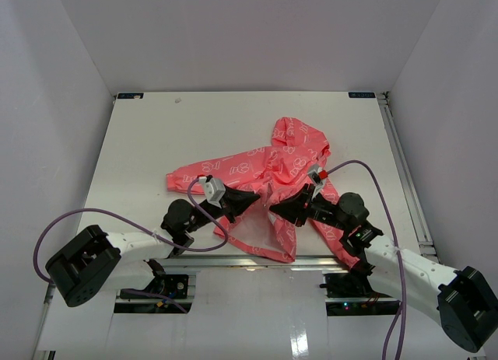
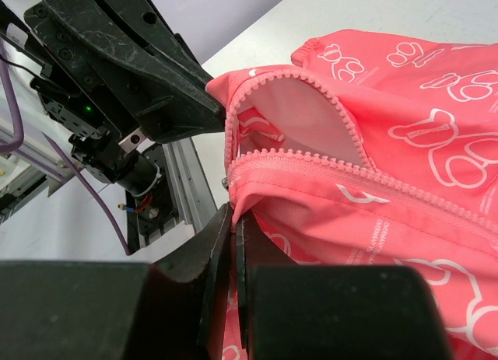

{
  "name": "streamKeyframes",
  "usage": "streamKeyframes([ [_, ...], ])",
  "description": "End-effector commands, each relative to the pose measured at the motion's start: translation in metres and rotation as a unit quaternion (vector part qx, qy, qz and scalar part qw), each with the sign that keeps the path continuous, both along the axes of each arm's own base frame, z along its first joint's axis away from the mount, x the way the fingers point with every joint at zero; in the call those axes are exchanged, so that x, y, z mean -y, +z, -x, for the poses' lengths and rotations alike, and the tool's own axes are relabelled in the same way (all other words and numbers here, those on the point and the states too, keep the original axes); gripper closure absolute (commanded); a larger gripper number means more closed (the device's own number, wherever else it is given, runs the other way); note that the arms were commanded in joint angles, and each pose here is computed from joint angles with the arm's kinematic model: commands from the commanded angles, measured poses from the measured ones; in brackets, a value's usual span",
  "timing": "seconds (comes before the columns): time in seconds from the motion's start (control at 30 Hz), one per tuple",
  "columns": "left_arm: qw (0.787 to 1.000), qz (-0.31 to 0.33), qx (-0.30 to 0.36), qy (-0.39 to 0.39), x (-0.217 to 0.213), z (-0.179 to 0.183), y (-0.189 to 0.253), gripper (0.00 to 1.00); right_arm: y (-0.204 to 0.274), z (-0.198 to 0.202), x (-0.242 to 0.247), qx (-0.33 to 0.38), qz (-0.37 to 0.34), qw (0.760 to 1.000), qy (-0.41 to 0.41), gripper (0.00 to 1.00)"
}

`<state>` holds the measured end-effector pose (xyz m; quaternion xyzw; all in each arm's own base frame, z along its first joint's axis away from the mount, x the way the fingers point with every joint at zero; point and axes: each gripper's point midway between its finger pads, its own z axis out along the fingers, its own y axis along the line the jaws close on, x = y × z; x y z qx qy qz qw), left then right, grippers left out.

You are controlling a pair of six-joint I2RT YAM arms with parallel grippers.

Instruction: Zip up the jacket

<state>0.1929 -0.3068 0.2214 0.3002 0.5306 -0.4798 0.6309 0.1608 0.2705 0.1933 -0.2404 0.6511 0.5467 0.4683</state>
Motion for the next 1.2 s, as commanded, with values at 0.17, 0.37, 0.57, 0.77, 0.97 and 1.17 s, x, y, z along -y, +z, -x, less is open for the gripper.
streamKeyframes([
  [0.17, 1.0, -0.004, 0.021, 0.0, 0.003, 0.002, 0.003, 1.0, 0.033, -0.005, 0.001, 0.031, -0.042, 0.998, -0.018, 0.92],
  [0.37, 1.0, -0.003, 0.023, 0.01, 0.001, 0.0, 0.004, 1.0, 0.025, -0.007, 0.001, 0.014, -0.028, 0.999, -0.022, 0.92],
  [0.57, 0.999, -0.012, 0.033, 0.016, 0.001, -0.001, 0.001, 1.0, 0.016, -0.007, -0.001, -0.006, -0.02, 1.0, -0.018, 0.92],
  [0.77, 0.999, -0.025, 0.046, 0.005, 0.005, 0.003, -0.004, 1.0, 0.024, -0.007, 0.002, -0.001, -0.032, 0.999, -0.025, 0.92],
  [0.97, 0.997, -0.043, 0.058, -0.003, 0.009, 0.005, -0.01, 1.0, 0.024, -0.008, 0.004, -0.004, -0.033, 0.999, -0.037, 0.92],
  [1.17, 0.996, -0.049, 0.068, -0.012, 0.01, 0.009, -0.011, 1.0, 0.019, -0.015, 0.007, -0.021, -0.016, 0.998, -0.059, 0.92],
])
